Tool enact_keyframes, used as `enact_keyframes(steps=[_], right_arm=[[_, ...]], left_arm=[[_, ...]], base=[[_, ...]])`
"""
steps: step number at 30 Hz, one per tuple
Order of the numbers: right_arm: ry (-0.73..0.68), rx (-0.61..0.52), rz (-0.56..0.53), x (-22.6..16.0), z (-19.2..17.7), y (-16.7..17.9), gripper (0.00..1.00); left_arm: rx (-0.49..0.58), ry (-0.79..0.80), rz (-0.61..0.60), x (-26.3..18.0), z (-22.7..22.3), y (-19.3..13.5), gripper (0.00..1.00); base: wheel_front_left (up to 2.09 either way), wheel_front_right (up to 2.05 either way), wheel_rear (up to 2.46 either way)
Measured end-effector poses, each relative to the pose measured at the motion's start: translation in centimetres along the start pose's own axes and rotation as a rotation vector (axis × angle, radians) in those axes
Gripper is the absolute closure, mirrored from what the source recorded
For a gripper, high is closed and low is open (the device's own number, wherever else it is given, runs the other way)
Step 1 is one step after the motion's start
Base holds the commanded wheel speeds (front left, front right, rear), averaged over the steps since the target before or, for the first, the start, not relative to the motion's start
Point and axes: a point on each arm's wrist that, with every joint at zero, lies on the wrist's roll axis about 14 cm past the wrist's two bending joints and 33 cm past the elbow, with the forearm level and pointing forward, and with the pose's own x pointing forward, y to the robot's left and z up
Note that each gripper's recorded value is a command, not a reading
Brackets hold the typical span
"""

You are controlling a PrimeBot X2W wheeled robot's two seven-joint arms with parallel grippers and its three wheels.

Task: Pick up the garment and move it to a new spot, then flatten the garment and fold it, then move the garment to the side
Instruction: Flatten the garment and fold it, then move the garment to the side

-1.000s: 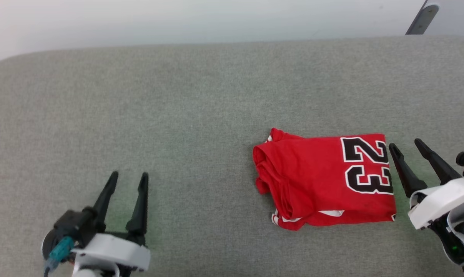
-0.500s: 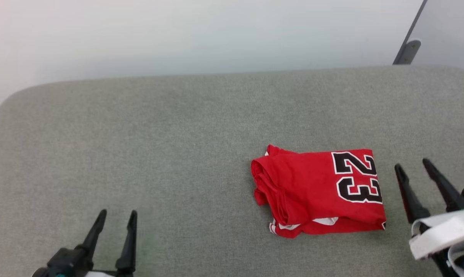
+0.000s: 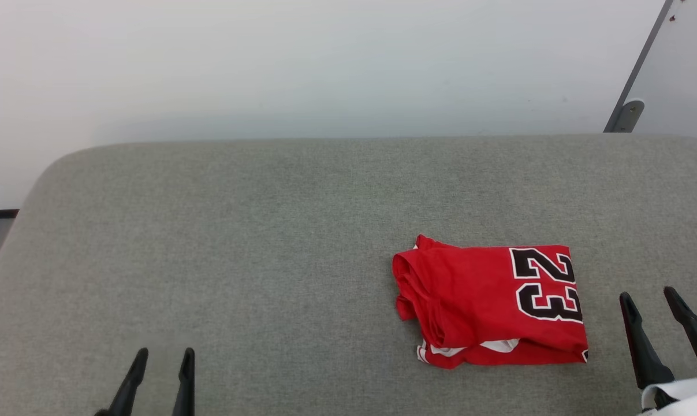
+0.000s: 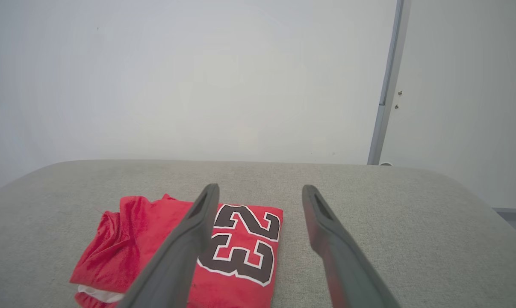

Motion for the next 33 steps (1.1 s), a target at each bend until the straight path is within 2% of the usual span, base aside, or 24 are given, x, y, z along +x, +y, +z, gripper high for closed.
enact_keyframes(steps=[10, 25, 29, 33], right_arm=[[0.000, 0.014, -0.022, -1.3, 0.5, 0.1, 0.00], [-0.014, 0.010, -0.018, -1.1, 1.2, 0.5, 0.00], [0.016, 0.010, 0.008, -0.7, 0.6, 1.1, 0.00], [0.079, -0.019, 0.061, 1.2, 0.1, 1.8, 0.00]], left_arm=[[-0.021, -0.030, 0.031, -1.6, 1.0, 0.2, 0.00], [-0.021, -0.030, 0.036, -2.0, 0.9, 0.1, 0.00], [-0.025, -0.018, 0.039, -1.9, 0.5, 0.0, 0.00], [-0.030, -0.009, 0.028, -1.2, 0.2, -0.4, 0.00]], base=[[0.00, 0.00, 0.00], [0.00, 0.00, 0.00], [0.00, 0.00, 0.00], [0.00, 0.00, 0.00]])
